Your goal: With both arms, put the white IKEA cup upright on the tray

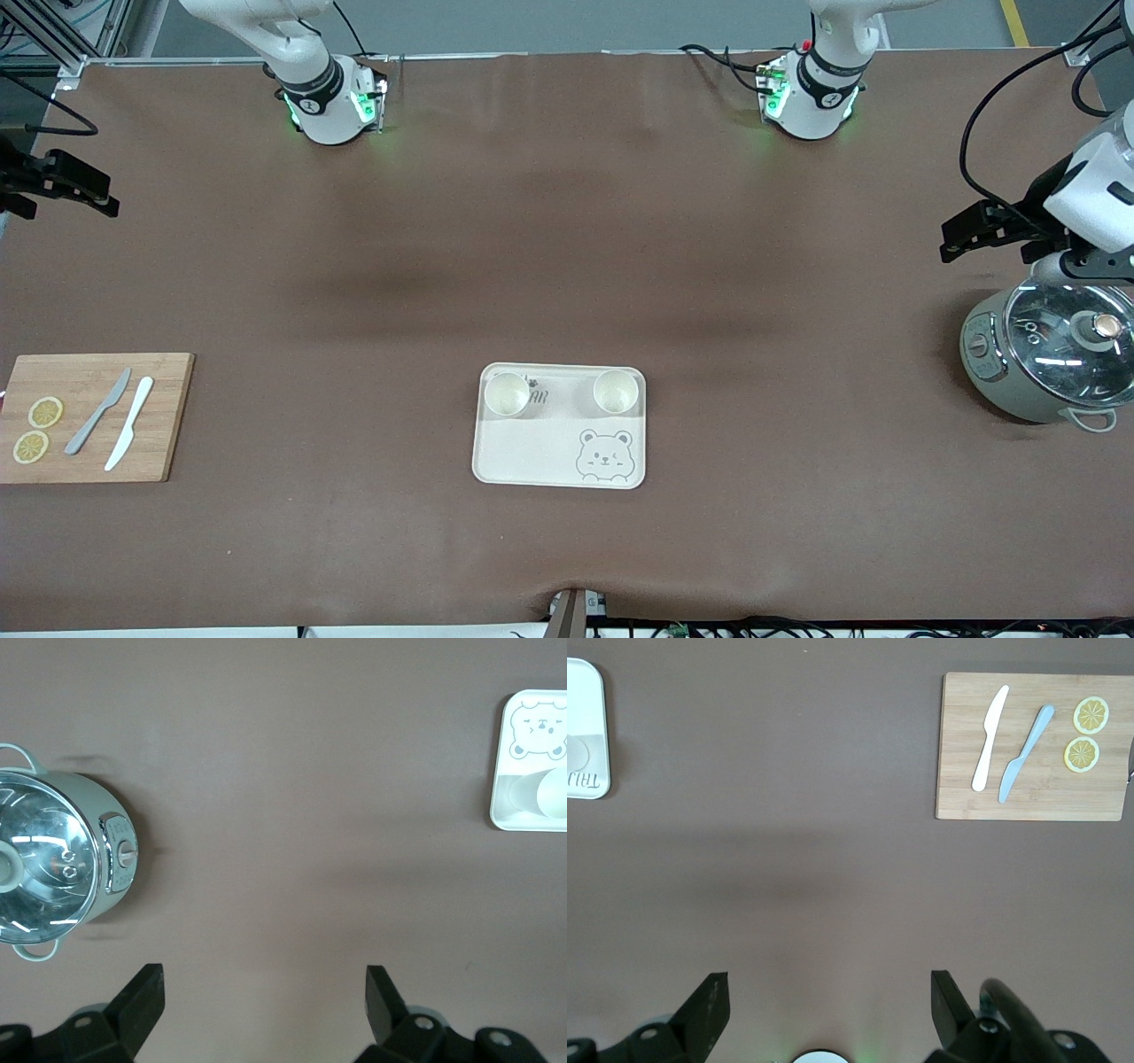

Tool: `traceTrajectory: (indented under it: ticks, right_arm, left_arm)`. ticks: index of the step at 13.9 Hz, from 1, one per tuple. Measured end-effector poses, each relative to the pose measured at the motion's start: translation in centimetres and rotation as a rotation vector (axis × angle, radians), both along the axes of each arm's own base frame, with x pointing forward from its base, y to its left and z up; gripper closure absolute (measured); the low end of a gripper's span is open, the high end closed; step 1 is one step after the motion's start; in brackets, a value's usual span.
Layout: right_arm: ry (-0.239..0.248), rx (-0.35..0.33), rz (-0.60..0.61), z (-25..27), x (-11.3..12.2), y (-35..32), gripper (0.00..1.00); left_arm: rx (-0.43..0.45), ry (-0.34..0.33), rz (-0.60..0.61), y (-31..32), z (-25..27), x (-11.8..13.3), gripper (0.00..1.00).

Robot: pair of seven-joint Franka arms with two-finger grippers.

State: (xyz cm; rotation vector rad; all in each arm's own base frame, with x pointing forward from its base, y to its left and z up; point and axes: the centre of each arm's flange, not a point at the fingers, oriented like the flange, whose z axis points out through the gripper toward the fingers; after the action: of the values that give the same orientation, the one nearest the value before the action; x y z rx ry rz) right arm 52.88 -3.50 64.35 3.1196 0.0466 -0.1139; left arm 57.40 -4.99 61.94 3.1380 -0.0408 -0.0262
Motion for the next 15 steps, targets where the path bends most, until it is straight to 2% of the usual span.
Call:
traceTrajectory:
  ticks: [6, 15]
  right_arm:
    - [0.0, 0.0, -0.003, -0.01, 0.0, -0.15, 0.0]
    - [-0.028, -0.001, 0.002, 0.88, 0.16, 0.09, 0.0]
  left_arm:
    - [0.002, 0.009, 0.004, 0.25, 0.24, -0.15, 0.0]
    - [0.002, 0.011, 0.006, 0.39, 0.22, -0.16, 0.0]
